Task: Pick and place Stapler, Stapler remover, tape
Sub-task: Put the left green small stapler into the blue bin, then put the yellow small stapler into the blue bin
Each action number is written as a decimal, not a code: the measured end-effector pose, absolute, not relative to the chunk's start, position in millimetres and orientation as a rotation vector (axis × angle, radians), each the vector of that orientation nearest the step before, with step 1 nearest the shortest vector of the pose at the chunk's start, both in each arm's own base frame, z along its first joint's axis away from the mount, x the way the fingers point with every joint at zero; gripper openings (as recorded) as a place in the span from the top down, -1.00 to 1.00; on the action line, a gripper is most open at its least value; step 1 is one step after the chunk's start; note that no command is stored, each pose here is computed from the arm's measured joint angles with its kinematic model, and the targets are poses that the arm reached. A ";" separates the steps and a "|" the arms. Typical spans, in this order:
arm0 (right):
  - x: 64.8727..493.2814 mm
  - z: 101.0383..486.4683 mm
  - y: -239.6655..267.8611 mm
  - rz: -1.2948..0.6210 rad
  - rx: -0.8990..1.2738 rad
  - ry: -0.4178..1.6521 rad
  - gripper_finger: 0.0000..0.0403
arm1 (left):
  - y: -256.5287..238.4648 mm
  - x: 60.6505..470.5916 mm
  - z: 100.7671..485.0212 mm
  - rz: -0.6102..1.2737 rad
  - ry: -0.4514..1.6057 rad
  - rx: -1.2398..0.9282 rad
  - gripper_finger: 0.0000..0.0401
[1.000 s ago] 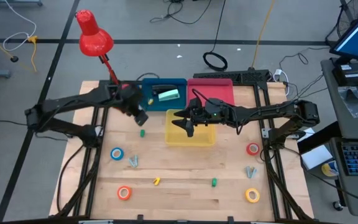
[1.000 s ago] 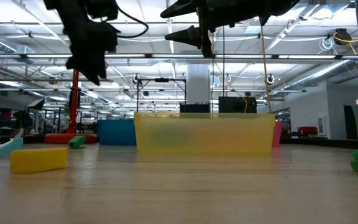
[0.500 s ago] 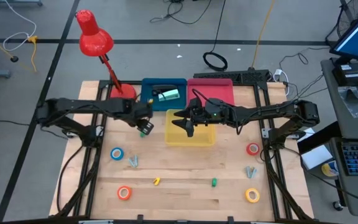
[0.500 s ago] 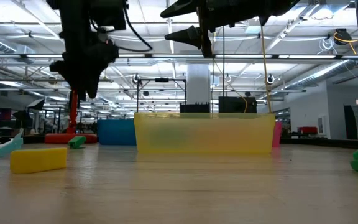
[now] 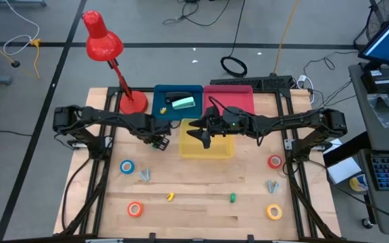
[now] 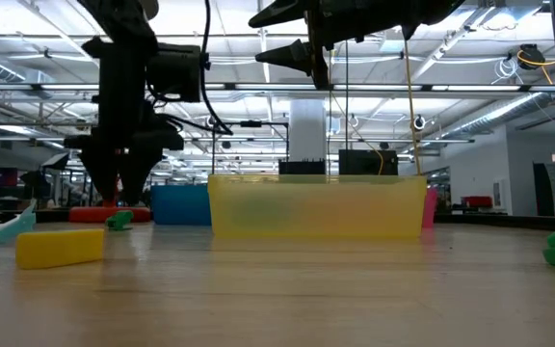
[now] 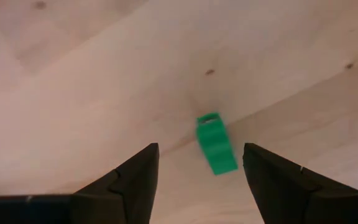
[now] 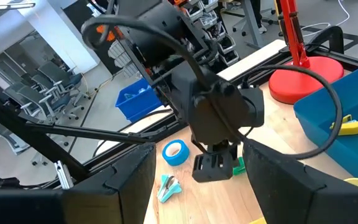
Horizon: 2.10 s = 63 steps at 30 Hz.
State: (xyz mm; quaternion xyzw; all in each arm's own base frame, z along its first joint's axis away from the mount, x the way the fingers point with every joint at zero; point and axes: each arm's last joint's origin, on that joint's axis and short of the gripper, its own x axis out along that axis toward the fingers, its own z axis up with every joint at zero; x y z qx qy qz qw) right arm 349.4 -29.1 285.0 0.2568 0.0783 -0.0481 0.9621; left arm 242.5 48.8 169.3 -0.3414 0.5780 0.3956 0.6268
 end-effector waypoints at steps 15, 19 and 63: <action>349.4 285.0 -29.1 -0.098 0.520 0.159 -0.17 | 46.1 234.6 139.1 0.871 1.261 -0.880 -0.18; 349.4 285.0 -29.1 -0.098 0.520 0.159 -0.17 | 46.2 233.7 138.3 0.884 1.258 -0.878 -0.05; 349.4 285.0 -29.0 -0.101 0.520 0.158 -0.17 | 193.6 246.2 173.4 0.855 1.078 -0.636 0.58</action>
